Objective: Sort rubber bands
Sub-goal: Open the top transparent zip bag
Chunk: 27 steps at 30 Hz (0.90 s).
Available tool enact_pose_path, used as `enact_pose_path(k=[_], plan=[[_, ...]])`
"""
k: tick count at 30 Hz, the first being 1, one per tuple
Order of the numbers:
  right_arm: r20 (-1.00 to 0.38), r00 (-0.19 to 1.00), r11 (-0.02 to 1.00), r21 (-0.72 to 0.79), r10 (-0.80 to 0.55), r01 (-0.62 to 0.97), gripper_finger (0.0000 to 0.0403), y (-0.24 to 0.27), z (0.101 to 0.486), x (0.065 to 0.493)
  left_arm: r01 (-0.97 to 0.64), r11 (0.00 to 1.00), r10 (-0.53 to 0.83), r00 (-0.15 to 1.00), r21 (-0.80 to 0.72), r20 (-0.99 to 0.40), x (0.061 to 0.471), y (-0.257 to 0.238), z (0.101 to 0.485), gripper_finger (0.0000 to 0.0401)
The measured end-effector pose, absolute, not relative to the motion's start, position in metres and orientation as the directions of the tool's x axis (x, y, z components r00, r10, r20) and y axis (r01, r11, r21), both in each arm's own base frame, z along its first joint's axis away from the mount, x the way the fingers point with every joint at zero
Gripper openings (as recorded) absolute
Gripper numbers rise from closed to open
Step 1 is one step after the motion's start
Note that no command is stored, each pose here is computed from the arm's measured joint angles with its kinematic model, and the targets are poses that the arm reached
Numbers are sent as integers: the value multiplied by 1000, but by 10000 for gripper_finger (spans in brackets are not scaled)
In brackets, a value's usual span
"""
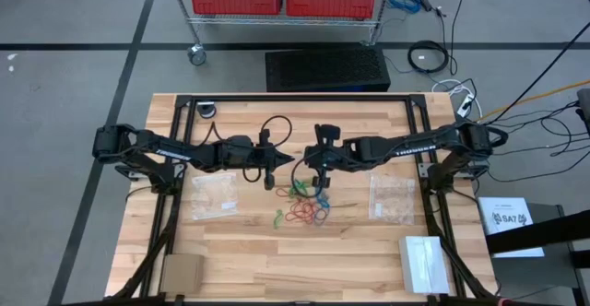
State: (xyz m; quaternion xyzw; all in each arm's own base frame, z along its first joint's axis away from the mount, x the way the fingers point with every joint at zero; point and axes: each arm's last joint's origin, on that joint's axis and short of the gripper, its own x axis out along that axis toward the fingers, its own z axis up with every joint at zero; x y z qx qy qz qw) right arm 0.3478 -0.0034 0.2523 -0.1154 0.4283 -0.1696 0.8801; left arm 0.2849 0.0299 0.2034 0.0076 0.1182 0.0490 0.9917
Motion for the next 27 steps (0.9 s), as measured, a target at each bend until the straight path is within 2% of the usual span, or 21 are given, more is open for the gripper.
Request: enact_pose_path(k=[3, 7, 10, 14, 20, 27], plan=[[-713, 587, 921, -345, -384, 183, 0, -4, 251, 350, -93, 995, 97, 968, 26, -233, 285, 30, 203, 0], [-735, 621, 947, -318, -273, 41, 0, 3, 248, 354, -91, 996, 95, 968, 27, -234, 285, 30, 203, 0], [-734, 629, 946, -324, -255, 5, 0, 7, 247, 355, -90, 996, 94, 967, 29, -236, 284, 30, 204, 0], [-721, 640, 946, -322, -266, 31, 0, 2, 231, 346, -89, 996, 93, 965, 29, -244, 280, 29, 209, 0], [-626, 732, 952, -291, -267, 98, 0, -2, 206, 334, -74, 997, 79, 967, 29, -243, 278, 24, 212, 0], [-574, 774, 960, -232, -267, 158, 0, -2, 210, 337, -70, 997, 73, 962, 23, -263, 282, 23, 203, 0]])
